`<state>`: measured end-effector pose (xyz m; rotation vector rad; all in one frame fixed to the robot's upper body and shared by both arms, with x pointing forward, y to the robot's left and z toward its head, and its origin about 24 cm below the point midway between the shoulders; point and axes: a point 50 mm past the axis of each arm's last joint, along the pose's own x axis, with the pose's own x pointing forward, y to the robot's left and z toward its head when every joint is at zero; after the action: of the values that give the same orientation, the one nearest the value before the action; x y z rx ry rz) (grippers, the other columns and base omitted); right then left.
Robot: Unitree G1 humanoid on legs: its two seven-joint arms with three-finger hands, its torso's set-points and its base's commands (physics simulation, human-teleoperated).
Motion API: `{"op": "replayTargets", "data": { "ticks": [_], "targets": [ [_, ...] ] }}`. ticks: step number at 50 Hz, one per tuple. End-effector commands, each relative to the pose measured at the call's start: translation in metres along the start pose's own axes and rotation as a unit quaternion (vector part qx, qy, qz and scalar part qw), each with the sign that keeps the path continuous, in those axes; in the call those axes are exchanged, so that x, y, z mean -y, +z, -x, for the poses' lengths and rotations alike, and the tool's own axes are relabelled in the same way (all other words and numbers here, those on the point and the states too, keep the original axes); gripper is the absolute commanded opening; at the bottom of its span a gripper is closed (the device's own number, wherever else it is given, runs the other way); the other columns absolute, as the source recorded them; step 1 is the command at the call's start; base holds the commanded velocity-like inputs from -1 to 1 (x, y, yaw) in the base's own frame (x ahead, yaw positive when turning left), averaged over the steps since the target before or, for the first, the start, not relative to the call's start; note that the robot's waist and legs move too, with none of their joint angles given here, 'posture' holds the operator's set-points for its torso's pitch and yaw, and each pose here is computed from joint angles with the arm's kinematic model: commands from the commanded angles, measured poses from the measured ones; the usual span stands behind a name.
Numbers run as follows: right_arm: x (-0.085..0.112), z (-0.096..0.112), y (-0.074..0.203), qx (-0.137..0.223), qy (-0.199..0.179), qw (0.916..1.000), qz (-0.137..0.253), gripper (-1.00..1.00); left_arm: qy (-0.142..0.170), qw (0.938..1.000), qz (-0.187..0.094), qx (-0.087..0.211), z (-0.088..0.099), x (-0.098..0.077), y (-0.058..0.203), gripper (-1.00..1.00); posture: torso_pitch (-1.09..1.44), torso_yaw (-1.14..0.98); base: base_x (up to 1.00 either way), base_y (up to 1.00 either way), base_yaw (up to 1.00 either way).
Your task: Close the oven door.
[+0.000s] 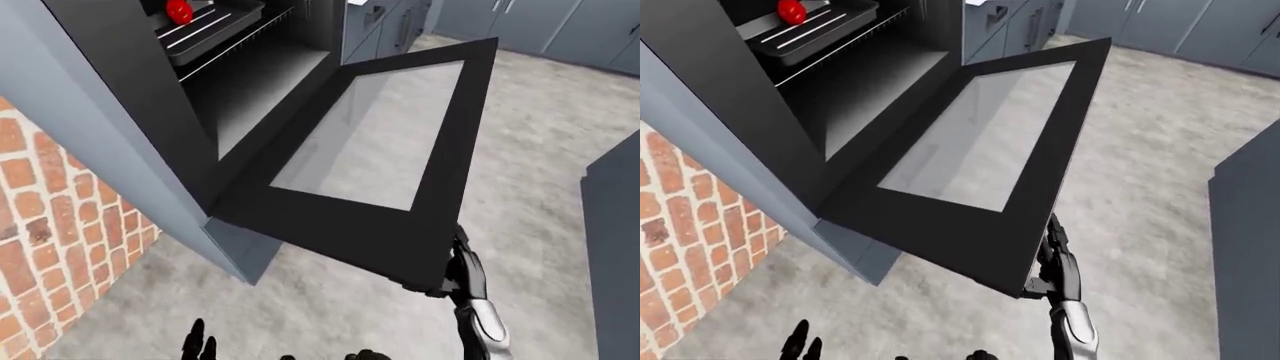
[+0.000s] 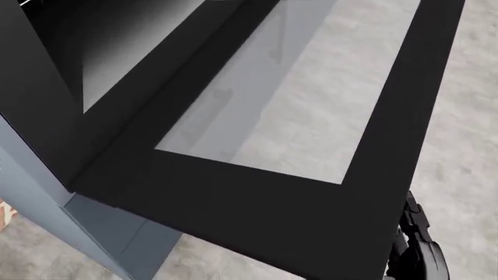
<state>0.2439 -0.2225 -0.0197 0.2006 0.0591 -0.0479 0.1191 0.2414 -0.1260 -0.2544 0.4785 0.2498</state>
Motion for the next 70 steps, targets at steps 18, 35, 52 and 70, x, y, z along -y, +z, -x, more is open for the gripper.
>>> {"op": "replayTargets", "data": {
  "ticks": [18, 35, 52, 70],
  "targets": [
    [-0.051, -0.014, 0.076, 0.056, 0.069, 0.9948, -0.050, 1.00, -0.002, 0.9998, -0.012, 0.016, -0.002, -0.001, 0.006, 1.00, 0.19, 0.00, 0.00, 0.00, 0.00],
    [-0.103, -0.027, 0.124, 0.082, 0.141, 0.9861, -0.032, 1.00, -0.006, 0.9998, -0.010, 0.014, -0.001, 0.001, 0.004, 1.00, 0.19, 0.00, 0.00, 0.00, 0.00],
    [-0.164, -0.053, 0.182, 0.106, 0.214, 0.9708, -0.013, 1.00, -0.008, 0.9998, -0.007, 0.017, -0.001, 0.001, 0.004, 1.00, 0.19, 0.00, 0.00, 0.00, 0.00],
    [-0.246, -0.065, 0.246, 0.132, 0.311, 0.9410, 0.019, 1.00, -0.009, 0.9998, -0.003, 0.018, -0.001, 0.001, 0.004, 1.00, 0.19, 0.00, 0.00, 0.00, 0.00]
  ]
}}
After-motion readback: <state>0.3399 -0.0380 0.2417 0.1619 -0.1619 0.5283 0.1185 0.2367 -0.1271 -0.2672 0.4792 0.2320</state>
